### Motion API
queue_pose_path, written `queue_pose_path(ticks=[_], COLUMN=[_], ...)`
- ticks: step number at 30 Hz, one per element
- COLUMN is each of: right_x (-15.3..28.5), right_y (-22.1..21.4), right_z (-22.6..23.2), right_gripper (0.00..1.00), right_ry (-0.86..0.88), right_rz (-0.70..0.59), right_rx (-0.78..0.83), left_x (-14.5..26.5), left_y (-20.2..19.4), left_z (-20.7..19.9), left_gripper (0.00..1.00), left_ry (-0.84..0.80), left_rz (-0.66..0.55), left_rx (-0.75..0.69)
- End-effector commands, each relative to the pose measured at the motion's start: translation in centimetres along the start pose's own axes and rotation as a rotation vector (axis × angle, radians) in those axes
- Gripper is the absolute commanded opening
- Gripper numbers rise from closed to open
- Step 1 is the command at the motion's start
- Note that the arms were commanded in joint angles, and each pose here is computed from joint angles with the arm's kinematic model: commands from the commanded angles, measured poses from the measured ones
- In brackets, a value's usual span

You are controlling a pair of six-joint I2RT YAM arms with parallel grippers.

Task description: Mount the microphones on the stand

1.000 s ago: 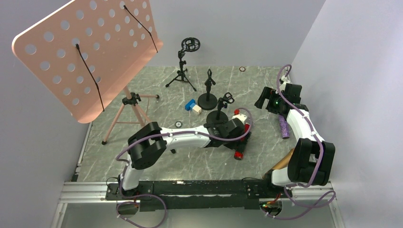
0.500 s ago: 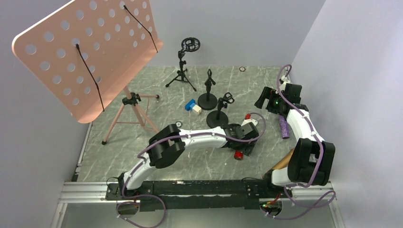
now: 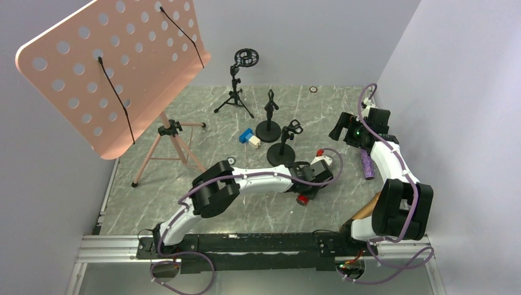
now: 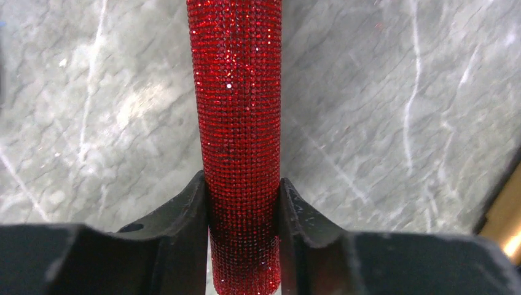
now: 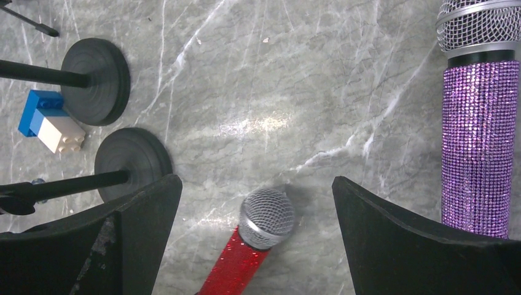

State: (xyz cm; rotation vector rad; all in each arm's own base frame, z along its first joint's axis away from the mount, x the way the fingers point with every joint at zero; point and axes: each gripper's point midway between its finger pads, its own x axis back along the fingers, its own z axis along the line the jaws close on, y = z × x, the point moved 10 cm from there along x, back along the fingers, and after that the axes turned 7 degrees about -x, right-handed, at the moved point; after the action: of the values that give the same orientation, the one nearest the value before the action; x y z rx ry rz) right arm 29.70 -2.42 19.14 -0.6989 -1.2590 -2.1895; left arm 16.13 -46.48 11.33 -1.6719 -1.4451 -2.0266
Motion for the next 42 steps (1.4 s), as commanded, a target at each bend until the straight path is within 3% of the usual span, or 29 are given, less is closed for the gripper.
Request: queue_pose_path(ticks=[1, 10, 18, 24, 34, 42], right_x=[0.7, 1.6, 3.3, 5.9, 10.5, 9.9], right_y=[1.2, 1.1, 0.0, -0.3, -0.3, -1.5], right_z=[0.7, 1.4, 3.2, 5.1, 8.6, 10.9], right_gripper=[1.00, 1.00, 1.00, 1.00, 1.00, 1.00], right_ry=[0.044, 0.152, 0.485, 0.717, 1.132, 1.211], right_rz=[-0.048, -0.041, 0.030, -0.008, 0.080, 0.182], right_rx=[0.030, 0.140, 0.355, 0.467, 0.440, 0.326], left_x=[4.4, 10.5, 14.3, 17.0, 19.5, 18.8], left_y=[1.0, -3.8, -5.6, -4.4, -0.1, 5.2], left_z=[0.8, 3.8, 5.2, 7.6, 9.0, 7.3], left_gripper=[0.06, 0.01, 0.00, 0.00, 0.00, 0.00], left_ry=[-0.026, -0.192, -0.326, -0.320, -0.288, -0.333], left_rz=[-0.129, -0.265, -0.410, -0.560, -0.753, -0.871], left_rx=[-0.034, -0.088, -0.162, -0.032, 0.081, 0.078])
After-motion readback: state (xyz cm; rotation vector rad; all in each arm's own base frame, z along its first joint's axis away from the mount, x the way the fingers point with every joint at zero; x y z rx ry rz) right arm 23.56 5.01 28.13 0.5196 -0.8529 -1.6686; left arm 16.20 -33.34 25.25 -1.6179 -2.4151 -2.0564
